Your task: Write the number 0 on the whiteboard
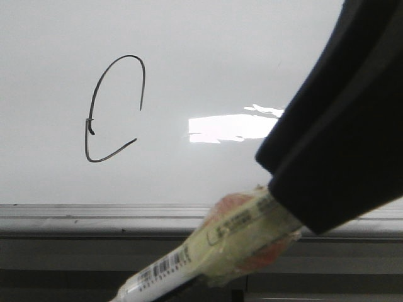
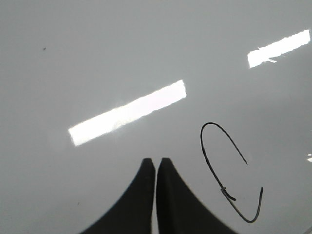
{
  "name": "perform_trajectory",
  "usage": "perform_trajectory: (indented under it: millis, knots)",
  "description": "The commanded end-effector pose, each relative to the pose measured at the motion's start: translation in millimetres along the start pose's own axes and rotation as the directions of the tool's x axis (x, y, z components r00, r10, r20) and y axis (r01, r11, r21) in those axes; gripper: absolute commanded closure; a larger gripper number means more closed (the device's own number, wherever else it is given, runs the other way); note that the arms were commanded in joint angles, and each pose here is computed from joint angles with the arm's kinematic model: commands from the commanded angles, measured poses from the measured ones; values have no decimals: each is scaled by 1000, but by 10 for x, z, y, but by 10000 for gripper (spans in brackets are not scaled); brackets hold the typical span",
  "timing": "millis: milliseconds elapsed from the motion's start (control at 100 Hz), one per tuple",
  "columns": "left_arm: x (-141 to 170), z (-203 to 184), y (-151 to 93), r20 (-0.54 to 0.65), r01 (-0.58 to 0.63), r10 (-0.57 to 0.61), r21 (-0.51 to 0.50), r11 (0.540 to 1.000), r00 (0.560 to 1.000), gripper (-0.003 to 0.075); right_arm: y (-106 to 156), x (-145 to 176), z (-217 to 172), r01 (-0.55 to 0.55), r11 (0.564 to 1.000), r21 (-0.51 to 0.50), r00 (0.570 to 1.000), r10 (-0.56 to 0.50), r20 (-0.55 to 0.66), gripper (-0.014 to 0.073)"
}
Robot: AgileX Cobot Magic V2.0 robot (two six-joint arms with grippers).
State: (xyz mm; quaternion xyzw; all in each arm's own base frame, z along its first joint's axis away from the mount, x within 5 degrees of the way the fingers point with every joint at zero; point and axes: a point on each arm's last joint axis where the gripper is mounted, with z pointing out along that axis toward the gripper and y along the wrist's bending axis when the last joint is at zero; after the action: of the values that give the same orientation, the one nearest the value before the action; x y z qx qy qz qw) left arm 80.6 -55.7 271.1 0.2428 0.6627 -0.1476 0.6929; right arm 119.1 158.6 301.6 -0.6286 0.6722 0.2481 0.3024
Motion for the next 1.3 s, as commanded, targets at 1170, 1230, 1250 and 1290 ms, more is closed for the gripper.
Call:
perform_trajectory:
  millis: [1170, 1230, 1250, 1290]
  knots:
    - [-99, 11, 7, 35, -21, 22, -6, 1000, 999, 740, -90, -131, -90, -10, 993, 113, 995, -1, 100, 664]
    - [-99, 11, 7, 35, -21, 22, -6, 1000, 999, 740, -130, -153, -97, -18, 988, 156, 992, -2, 125, 664]
    - [-100, 11, 7, 36, -23, 23, -7, 1000, 999, 740, -134, -160, -99, -25, 987, 160, 991, 4, 134, 664]
    - [-101, 11, 7, 37, -24, 25, -7, 1000, 999, 740, -145, -171, -102, -34, 985, 171, 989, 8, 147, 664]
